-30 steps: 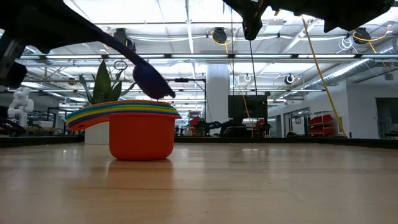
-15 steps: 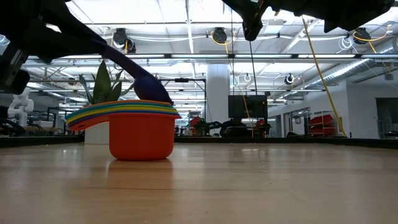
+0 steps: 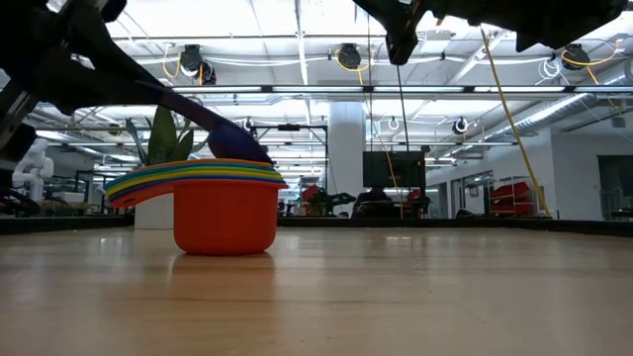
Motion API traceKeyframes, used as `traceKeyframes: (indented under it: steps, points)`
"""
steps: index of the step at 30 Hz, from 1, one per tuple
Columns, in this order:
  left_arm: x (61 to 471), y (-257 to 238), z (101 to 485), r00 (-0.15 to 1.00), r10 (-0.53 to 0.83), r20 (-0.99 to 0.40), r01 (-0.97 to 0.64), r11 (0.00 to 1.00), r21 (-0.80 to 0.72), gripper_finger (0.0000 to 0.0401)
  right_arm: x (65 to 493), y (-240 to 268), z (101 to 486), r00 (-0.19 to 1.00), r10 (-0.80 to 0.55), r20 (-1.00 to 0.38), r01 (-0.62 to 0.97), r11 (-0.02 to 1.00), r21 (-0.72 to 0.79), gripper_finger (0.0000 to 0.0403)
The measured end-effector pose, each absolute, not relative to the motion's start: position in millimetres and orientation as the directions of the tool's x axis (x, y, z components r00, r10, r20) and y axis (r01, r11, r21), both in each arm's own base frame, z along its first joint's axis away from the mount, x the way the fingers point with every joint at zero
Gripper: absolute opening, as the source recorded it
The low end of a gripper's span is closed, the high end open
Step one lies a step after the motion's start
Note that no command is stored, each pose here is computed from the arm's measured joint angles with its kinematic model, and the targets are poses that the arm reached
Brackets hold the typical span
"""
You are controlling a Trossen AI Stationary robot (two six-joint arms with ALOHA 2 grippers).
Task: Nest measuring cups in basket
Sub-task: Stack the dark blue measuring cup on top of the orange measuring cup
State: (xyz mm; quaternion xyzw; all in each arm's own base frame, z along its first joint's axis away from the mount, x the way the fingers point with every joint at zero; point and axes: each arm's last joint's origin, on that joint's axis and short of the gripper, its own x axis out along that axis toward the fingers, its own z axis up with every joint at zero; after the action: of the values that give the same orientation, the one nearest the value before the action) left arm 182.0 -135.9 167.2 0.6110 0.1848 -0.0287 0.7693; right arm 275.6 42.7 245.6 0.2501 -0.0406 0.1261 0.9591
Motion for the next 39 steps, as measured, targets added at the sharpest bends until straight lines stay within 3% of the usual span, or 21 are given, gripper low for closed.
traceKeyframes:
  steps: [12,24,31,39]
  points:
    - [172,-129,183,0.936,0.096,-0.339,0.225,0.579,0.784,0.0047,275,45,246,0.962,0.23,0.144,-0.271,0.851,0.451,0.0281]
    - [167,-127,181,0.914,0.046,-0.403,0.264,0.685,0.679,0.0047,275,45,246,0.962,0.229,0.145,-0.271,0.851,0.451,0.0281]
    - [167,-128,181,0.907,0.007,-0.421,0.248,0.8,0.547,0.0047,275,45,246,0.963,0.229,0.145,-0.27,0.851,0.451,0.0281]
    - [166,-128,180,0.899,-0.023,-0.437,0.268,0.819,0.508,0.0047,275,45,246,0.963,0.229,0.144,-0.27,0.851,0.451,0.0282]
